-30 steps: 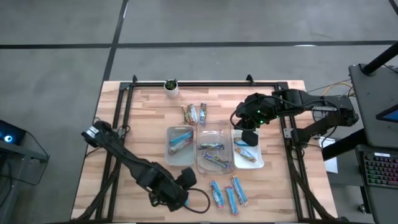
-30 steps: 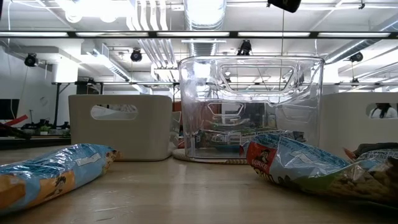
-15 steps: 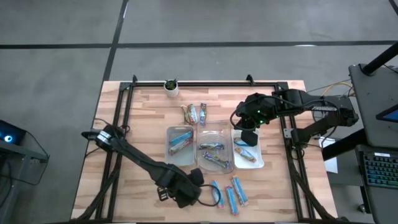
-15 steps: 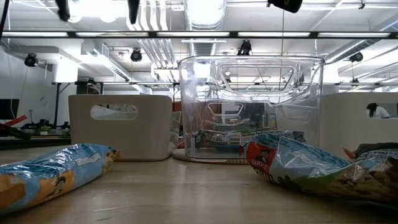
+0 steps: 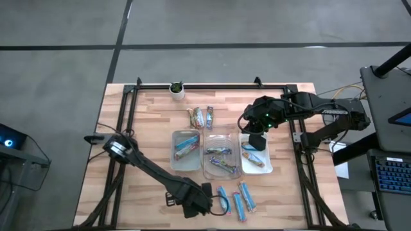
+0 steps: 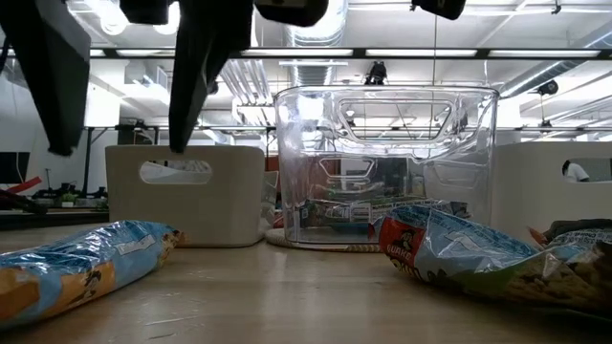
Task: Pick and place Granola Bars by type
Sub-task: Put the left yellow granola bar into the white bin
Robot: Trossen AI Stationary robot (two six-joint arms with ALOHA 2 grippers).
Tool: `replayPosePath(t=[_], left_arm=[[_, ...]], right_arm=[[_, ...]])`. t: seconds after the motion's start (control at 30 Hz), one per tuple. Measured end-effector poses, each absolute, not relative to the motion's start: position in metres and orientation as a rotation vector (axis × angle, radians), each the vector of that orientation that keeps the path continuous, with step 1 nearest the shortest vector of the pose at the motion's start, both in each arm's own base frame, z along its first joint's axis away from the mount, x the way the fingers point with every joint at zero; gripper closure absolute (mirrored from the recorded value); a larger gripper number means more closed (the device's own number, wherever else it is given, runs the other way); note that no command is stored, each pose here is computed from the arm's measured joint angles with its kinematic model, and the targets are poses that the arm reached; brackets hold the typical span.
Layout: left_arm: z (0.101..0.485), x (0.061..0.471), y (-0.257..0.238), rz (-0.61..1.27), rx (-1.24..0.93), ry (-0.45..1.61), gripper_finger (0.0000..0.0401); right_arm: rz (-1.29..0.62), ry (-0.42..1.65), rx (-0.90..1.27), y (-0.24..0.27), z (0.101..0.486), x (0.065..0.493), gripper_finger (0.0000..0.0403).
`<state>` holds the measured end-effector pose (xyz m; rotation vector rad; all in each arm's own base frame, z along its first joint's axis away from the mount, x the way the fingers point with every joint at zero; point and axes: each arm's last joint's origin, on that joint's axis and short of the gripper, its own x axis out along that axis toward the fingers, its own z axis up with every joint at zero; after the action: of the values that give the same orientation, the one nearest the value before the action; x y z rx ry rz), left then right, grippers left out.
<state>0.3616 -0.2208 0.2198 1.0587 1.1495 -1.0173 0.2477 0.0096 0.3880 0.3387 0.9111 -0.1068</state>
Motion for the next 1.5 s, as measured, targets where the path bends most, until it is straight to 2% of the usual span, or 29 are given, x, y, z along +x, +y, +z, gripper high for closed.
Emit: replayPosePath(t=[0.47, 1.07, 1.5], left_arm=[[0.191, 0.372, -0.228, -1.043, 1.058, 1.163, 0.0204], [0.181, 0.363, -0.225, -1.073, 1.024, 1.247, 0.0204], [0.169, 0.361, -0.225, -1.085, 1.041, 1.227, 0.0204]], right_arm=[[-0.110, 0.909, 0.328, 0.009, 0.388, 0.248, 0.0394], [-0.108, 0.909, 0.325, 0.009, 0.388, 0.248, 0.0394], [-0.107, 0.901, 0.325, 0.009, 0.389, 0.248, 0.0394]])
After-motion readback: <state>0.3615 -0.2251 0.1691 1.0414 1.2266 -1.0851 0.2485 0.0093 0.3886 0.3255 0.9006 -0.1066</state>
